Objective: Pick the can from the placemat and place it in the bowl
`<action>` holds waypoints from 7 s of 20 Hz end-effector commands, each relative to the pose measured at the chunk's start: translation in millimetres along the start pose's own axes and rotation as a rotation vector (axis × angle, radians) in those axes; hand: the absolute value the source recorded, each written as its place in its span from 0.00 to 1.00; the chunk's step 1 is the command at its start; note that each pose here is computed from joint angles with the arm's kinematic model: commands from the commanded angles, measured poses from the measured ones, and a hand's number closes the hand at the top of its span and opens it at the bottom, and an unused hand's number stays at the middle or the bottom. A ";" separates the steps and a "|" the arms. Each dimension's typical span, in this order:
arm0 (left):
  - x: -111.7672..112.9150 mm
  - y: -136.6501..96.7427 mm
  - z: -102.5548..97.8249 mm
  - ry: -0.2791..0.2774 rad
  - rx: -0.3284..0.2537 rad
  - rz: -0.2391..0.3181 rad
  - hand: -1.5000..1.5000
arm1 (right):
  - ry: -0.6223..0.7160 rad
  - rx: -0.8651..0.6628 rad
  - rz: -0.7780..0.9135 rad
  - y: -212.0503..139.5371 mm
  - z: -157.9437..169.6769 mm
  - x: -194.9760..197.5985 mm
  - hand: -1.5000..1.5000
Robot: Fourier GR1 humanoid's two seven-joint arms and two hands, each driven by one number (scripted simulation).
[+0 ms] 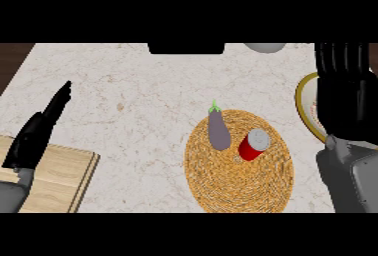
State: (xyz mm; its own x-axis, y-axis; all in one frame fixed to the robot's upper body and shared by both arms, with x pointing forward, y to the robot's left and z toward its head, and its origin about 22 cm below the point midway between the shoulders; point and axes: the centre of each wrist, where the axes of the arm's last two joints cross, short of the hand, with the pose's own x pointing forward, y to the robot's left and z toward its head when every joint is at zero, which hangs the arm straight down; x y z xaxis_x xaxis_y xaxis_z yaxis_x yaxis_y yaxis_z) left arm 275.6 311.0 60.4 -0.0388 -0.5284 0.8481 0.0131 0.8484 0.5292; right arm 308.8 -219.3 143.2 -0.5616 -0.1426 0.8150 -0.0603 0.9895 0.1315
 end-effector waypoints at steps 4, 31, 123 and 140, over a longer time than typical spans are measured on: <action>-4.1 7.5 -5.5 0.039 0.159 0.148 0.50 | 0.015 0.036 0.352 -12.7 -3.5 35.0 1.00; 4.2 -25.4 6.4 0.060 0.177 0.301 0.50 | 0.696 -0.207 1.225 20.9 75.1 122.4 0.00; -8.8 17.5 15.6 0.110 0.239 0.286 0.50 | 0.101 0.836 1.306 -14.6 83.1 57.1 1.00; 1.3 6.4 -9.7 0.054 0.170 0.293 0.50 | 0.174 0.396 1.060 -152.0 14.0 123.0 1.00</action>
State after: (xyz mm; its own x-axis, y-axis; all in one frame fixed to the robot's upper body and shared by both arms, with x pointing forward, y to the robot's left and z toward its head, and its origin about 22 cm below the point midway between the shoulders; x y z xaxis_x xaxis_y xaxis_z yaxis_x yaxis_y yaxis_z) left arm 277.8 314.5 64.6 0.0106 -0.2514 0.9678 -0.1730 0.9528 0.2494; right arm 220.3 -350.3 219.2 -0.3854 0.8206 0.4220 0.1037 0.4929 -0.8639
